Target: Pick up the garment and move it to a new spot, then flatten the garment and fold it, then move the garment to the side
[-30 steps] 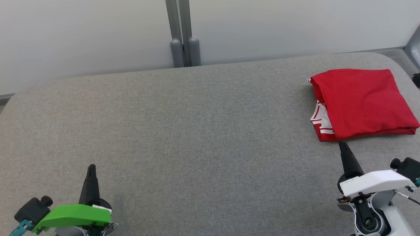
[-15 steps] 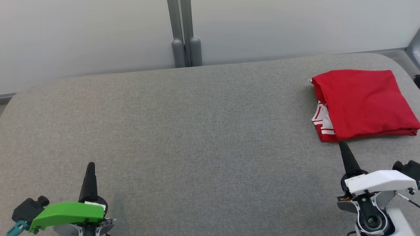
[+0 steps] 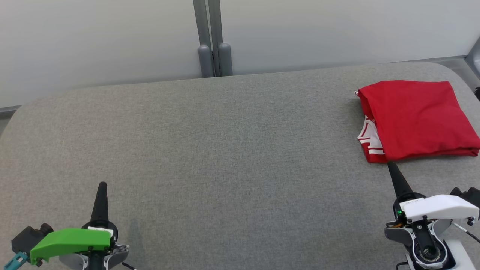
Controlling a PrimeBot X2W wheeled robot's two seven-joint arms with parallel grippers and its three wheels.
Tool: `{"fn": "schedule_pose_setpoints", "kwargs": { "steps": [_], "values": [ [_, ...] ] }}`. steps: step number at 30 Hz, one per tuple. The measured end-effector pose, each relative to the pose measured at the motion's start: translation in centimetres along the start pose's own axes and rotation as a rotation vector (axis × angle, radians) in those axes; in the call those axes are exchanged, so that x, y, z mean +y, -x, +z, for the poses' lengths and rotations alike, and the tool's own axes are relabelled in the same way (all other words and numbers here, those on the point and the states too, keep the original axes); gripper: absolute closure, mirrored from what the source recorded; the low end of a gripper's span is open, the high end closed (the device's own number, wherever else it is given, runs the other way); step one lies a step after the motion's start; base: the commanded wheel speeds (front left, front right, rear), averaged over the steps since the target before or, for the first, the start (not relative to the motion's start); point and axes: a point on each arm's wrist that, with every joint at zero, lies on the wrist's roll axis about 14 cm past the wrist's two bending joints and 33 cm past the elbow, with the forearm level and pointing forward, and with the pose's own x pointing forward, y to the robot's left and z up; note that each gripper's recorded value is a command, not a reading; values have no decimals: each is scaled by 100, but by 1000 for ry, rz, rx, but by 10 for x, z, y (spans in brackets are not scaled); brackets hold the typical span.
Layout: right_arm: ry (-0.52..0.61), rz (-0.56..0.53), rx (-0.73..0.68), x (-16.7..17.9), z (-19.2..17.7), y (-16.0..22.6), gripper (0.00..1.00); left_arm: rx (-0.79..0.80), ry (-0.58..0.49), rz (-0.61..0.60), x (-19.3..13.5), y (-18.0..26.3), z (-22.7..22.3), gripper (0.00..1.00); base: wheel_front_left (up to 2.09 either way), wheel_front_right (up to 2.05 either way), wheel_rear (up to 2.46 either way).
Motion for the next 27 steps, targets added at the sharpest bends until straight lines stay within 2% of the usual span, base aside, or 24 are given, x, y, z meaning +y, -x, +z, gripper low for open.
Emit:
{"fn": "schedule_pose_setpoints", "kwargs": {
  "steps": [27],
  "values": [
    [-229,15,5,5,-2,-2,100,2,209,-24,-6,-1,7,100,0,0,0]
  ]
}}
